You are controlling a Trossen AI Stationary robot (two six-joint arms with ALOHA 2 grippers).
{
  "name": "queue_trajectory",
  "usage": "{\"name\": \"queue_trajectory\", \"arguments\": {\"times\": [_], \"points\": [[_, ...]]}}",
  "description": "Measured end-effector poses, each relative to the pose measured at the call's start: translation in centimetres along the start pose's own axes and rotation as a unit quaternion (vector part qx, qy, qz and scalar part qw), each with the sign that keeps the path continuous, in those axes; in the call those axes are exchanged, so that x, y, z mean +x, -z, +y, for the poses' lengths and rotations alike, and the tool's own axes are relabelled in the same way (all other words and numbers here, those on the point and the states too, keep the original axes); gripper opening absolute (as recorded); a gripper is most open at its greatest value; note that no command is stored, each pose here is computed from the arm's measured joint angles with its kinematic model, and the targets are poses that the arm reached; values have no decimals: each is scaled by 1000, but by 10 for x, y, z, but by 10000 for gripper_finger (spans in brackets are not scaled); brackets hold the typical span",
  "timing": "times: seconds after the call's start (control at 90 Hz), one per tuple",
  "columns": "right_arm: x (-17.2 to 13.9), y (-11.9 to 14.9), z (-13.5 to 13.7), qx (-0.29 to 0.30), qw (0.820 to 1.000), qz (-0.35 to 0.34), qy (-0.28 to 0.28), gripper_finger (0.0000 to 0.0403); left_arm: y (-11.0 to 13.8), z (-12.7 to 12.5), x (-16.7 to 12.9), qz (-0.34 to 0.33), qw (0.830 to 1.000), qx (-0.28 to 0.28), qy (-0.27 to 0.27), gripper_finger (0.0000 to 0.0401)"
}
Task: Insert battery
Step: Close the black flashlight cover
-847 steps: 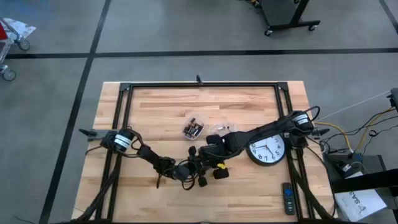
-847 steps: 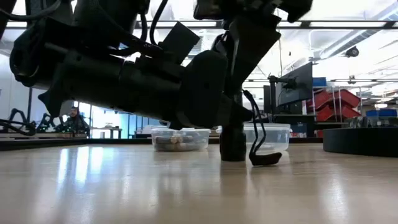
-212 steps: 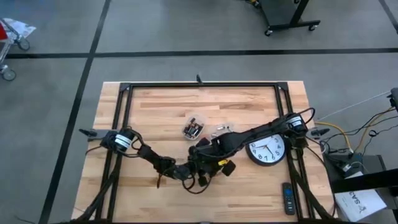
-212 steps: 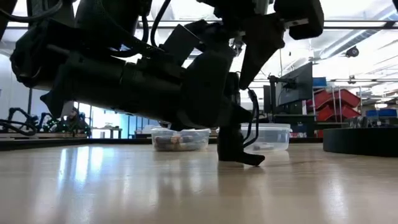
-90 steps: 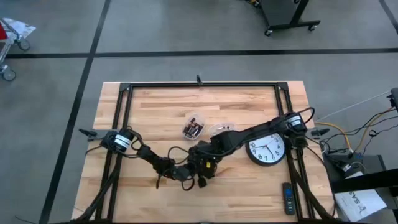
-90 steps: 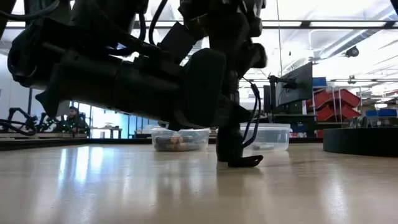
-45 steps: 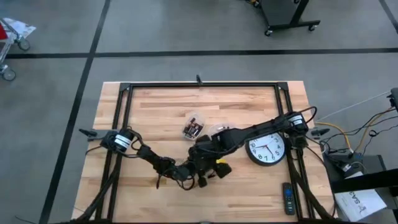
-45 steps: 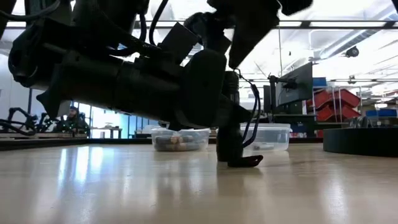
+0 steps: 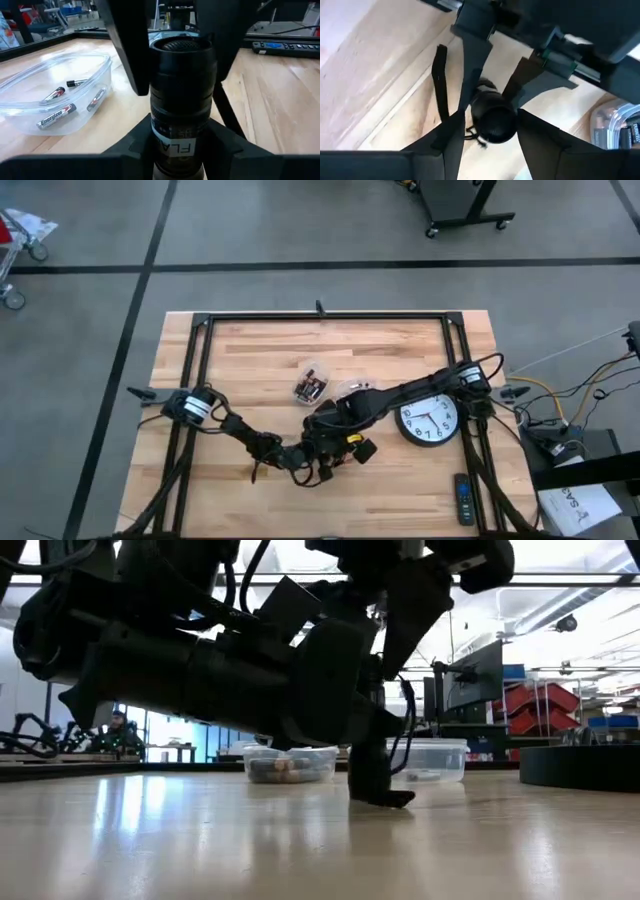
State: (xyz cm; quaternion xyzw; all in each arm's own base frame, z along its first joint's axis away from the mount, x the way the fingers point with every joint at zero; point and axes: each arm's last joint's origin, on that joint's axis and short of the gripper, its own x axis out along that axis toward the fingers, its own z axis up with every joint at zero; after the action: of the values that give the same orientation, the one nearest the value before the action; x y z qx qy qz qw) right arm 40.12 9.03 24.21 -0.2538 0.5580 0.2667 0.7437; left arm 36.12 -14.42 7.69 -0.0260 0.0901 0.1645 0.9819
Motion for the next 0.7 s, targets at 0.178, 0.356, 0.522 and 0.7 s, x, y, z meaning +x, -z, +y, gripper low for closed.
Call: {"name": "queue_trajectory", "arguments": {"times": [0.178,0.356,0.522,0.7], "points": [[0,0,0,15,1000,0,2,124,0,0,0,0,1000,0,0,97],[0,0,0,67,998,0,1,87,0,0,0,0,1000,0,0,97],[0,0,0,159,987,-1,1,88,0,0,0,0,1000,0,0,97],[0,-1,0,287,958,-5,4,95,0,0,0,0,1000,-1,2,97]]}}
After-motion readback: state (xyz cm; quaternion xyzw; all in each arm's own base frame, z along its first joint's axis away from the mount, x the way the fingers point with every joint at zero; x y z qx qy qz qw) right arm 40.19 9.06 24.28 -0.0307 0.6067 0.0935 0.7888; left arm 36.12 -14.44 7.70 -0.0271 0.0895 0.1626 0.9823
